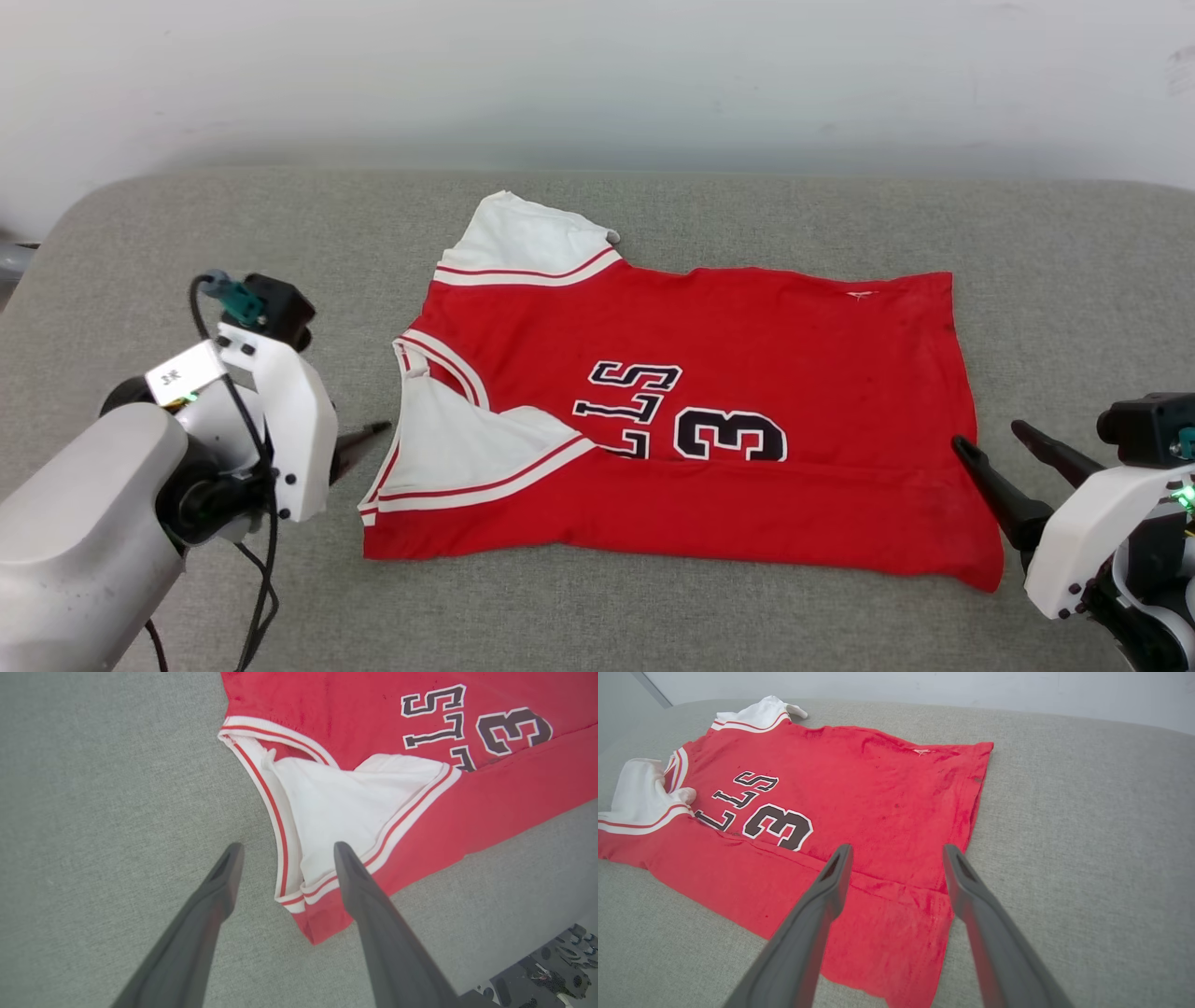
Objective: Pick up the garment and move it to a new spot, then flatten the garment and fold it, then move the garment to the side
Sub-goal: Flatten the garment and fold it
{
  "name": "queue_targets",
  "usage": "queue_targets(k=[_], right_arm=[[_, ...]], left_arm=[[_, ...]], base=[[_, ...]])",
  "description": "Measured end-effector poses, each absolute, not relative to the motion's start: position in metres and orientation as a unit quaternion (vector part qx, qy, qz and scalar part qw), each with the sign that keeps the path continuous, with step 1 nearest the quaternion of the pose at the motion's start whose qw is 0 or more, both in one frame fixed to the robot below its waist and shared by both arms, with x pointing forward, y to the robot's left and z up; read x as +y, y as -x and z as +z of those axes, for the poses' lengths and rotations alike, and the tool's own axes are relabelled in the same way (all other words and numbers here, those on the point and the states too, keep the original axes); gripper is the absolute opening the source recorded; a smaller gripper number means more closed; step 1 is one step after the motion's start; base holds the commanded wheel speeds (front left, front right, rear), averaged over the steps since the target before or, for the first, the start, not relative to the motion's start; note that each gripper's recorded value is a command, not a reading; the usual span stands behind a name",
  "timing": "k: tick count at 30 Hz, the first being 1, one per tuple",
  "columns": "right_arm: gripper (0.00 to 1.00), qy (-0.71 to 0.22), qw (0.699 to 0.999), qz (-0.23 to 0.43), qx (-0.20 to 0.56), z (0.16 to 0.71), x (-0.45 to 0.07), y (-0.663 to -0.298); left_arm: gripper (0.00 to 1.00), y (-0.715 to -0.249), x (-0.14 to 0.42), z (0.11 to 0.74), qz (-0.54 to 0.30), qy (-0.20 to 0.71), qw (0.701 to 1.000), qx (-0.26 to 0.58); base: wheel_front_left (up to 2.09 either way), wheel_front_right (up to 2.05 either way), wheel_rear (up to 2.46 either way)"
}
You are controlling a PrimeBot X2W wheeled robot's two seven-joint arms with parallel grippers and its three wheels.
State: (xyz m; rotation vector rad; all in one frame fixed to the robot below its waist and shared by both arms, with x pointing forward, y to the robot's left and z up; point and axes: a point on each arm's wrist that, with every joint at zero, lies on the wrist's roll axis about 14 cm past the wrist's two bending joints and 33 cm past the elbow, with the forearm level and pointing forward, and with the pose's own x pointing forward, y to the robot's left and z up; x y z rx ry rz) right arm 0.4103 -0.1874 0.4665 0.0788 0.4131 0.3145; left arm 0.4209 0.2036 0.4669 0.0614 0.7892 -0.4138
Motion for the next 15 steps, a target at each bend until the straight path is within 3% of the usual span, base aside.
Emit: queue_targets(k=[6, 15], right_arm=[[1.00, -0.044, 0.965, 0.151, 0.211, 0.463, -0.187, -0.407], [1.00, -0.050, 0.964, 0.139, 0.220, 0.456, -0.193, -0.406]], left_arm=[[1.00, -0.403, 0.194, 0.440, -0.212, -0.040, 0.858, 0.466], [1.00, -0.385, 0.195, 0.394, -0.208, -0.054, 0.819, 0.533]], base=[[0.00, 0.00, 0.00], [0.00, 0.00, 0.00]])
